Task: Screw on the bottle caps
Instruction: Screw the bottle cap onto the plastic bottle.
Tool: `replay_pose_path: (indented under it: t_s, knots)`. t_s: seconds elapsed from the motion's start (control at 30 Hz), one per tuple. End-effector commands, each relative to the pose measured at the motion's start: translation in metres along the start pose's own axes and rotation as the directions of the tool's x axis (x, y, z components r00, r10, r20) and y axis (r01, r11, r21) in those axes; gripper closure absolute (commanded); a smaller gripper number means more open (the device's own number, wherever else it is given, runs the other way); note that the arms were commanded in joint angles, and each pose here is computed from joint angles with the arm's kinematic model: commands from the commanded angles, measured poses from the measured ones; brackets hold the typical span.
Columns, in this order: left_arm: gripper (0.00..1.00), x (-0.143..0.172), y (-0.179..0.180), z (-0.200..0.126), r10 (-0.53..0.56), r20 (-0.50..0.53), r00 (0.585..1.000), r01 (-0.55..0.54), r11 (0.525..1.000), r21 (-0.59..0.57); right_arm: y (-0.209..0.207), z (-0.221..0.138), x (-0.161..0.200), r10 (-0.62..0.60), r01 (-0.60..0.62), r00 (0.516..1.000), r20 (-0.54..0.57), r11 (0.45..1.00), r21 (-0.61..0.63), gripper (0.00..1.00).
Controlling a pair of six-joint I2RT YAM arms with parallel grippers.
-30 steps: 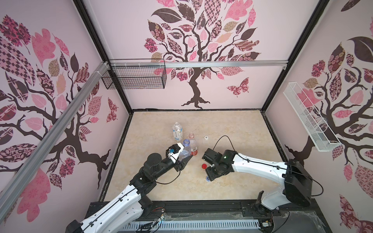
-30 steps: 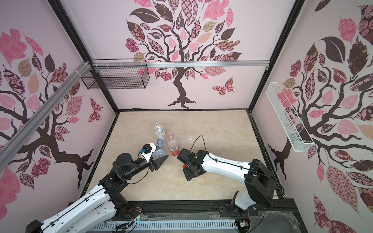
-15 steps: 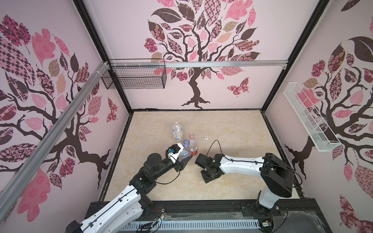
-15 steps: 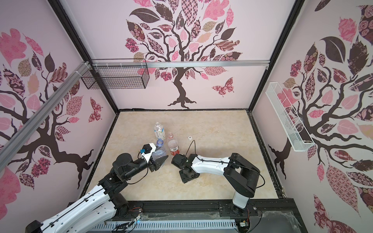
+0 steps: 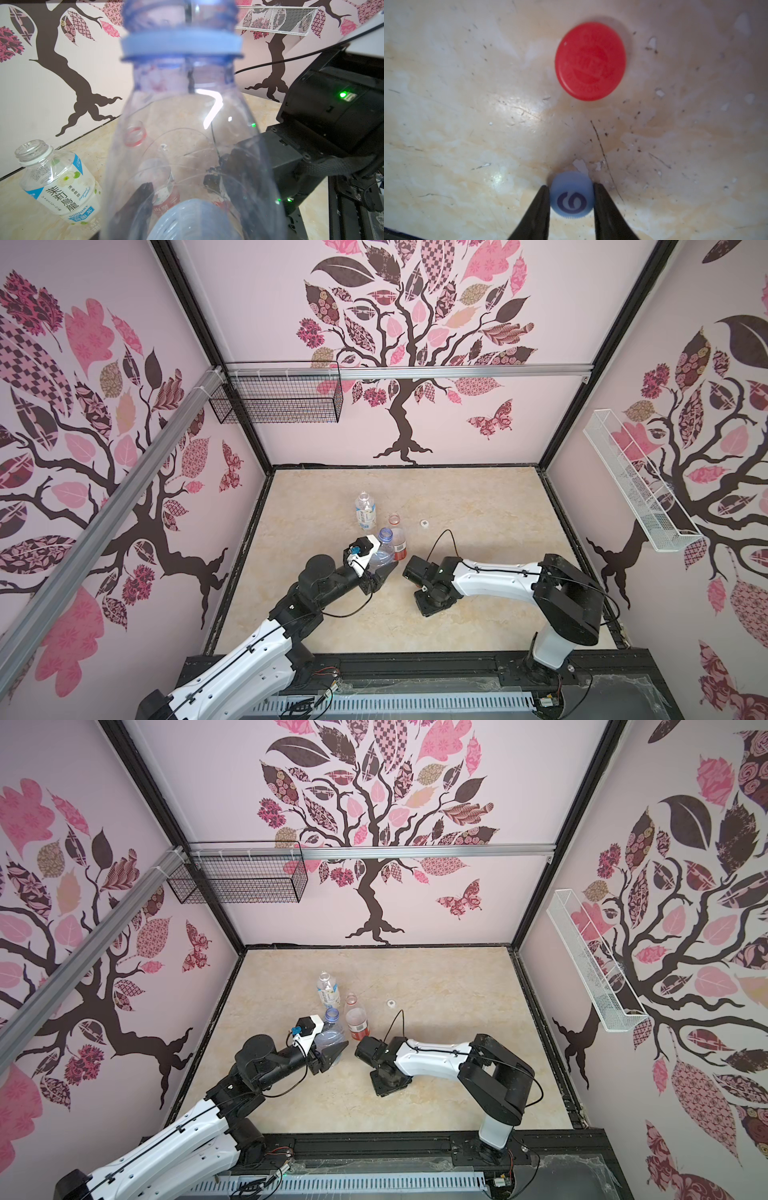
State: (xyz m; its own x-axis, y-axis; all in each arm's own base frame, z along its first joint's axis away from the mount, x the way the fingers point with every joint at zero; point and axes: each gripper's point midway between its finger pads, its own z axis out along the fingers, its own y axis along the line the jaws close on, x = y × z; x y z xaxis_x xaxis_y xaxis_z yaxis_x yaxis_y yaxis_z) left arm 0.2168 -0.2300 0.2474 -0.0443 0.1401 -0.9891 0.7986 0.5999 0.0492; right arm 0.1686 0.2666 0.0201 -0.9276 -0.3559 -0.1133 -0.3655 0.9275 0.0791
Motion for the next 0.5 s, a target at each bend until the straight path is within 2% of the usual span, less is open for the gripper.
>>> replay_pose_path:
  t_s: [0.0,0.13,0.2,0.27,0.47]
  knots:
    - [0.31,-0.006,-0.003,0.001,0.007,0.024,1.0,-0.007,1.0,0.023,-0.003,-0.03,-0.004,-0.031,0.031,0.999,0.028,1.0,0.001,0.64]
    - [0.31,-0.008,-0.014,0.007,0.025,0.015,1.0,-0.026,0.995,0.097,-0.008,-0.099,-0.008,-0.11,0.114,0.99,0.085,0.992,-0.048,0.64]
    - [0.31,-0.008,-0.022,0.011,0.04,0.01,0.999,-0.041,0.988,0.15,-0.012,-0.129,-0.005,-0.127,0.135,0.989,0.079,0.985,-0.104,0.64]
    - [0.3,-0.016,-0.027,0.015,0.06,0.041,0.997,-0.066,0.98,0.185,-0.017,-0.159,-0.004,-0.155,0.166,0.984,0.085,0.975,-0.145,0.64]
    - [0.3,-0.024,-0.054,0.024,0.064,0.041,0.997,-0.075,0.925,0.374,-0.001,-0.257,-0.006,-0.325,0.375,0.919,0.221,0.893,-0.248,0.64]
